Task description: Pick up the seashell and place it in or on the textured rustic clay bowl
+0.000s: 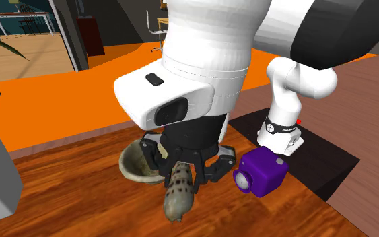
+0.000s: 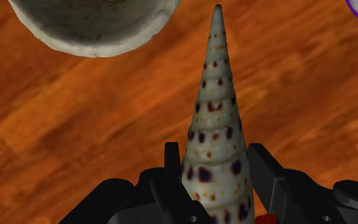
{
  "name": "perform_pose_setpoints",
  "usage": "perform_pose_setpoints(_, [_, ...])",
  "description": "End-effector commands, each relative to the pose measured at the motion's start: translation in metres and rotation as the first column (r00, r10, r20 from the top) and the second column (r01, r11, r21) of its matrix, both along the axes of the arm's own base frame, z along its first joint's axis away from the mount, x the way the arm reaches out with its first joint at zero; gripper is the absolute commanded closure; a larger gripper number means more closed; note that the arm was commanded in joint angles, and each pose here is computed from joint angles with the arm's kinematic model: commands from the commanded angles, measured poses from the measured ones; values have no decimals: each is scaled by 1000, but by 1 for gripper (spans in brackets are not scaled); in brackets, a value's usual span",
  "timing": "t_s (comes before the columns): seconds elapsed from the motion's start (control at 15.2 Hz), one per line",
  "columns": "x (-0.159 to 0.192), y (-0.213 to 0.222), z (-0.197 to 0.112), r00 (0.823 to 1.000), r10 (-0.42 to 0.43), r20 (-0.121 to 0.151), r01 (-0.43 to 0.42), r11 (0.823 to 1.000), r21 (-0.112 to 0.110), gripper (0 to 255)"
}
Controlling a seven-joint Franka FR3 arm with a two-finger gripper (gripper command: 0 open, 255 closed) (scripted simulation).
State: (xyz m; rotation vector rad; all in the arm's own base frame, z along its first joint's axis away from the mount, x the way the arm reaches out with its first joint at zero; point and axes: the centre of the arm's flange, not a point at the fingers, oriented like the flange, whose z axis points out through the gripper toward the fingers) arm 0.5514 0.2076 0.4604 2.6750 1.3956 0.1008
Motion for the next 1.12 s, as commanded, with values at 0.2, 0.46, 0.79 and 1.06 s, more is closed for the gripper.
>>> perform_pose_setpoints(0.2, [5,-53,4,1000,0,0,0,1000,0,255])
perform_pose_setpoints(0.46, [9,-106,3,1000,0,0,0,1000,0,255])
perform_pose_setpoints(0.79, [15,-170,2,1000,0,0,0,1000,0,255])
perform_pose_setpoints(1.06, [15,-170,-19,1000,0,0,0,1000,0,255])
